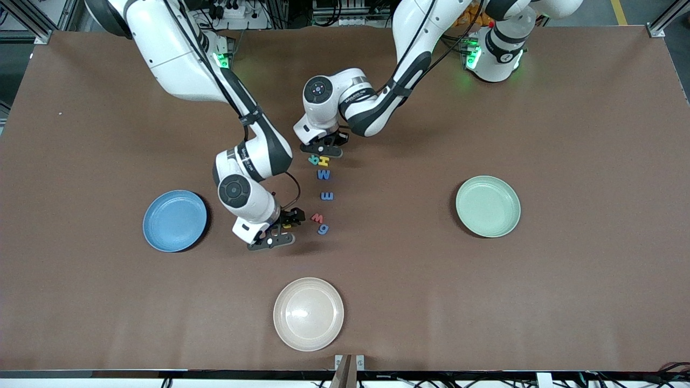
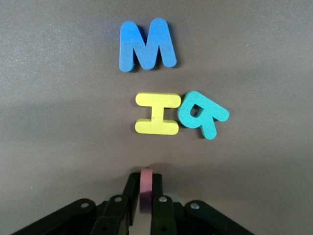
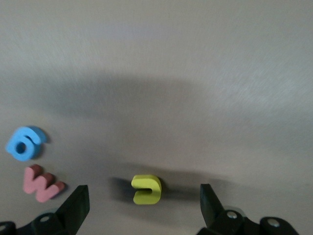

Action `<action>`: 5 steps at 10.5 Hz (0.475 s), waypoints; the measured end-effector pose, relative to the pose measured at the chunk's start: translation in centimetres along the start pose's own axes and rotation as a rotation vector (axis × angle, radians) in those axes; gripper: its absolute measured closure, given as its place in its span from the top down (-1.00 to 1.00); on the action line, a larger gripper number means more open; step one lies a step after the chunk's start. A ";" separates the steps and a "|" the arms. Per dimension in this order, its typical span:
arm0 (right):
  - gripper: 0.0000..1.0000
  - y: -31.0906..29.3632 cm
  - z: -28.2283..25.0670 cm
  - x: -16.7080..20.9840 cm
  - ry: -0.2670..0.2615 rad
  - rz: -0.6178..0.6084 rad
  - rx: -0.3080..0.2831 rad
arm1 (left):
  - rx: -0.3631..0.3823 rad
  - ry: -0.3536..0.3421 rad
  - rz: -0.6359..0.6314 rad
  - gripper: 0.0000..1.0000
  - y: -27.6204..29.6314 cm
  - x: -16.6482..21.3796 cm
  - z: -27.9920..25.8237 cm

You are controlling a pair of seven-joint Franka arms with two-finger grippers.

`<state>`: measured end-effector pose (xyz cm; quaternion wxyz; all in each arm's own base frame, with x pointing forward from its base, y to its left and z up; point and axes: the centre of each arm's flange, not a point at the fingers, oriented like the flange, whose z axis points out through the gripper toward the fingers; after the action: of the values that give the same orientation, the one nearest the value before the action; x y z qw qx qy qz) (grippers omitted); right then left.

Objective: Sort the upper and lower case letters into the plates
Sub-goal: 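Carry the pink e to the green plate with the left gripper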

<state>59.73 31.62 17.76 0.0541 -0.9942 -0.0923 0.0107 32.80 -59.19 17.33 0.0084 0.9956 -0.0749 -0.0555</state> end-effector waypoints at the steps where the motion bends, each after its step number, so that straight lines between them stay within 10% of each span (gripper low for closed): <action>1: 1.00 0.1 0.6 -0.5 0.000 0.000 -0.003 | 0.000 0.000 -0.003 -0.68 0.0 0.0 0.0; 5: 1.00 0.3 0.7 -0.5 0.004 0.002 -0.004 | 0.022 -0.012 -0.025 -0.79 -0.9 1.0 -0.4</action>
<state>59.25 31.33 17.03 0.0521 -0.9944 -0.0912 0.0083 34.00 -58.46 17.62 -0.0036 0.9961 -0.0632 -0.0608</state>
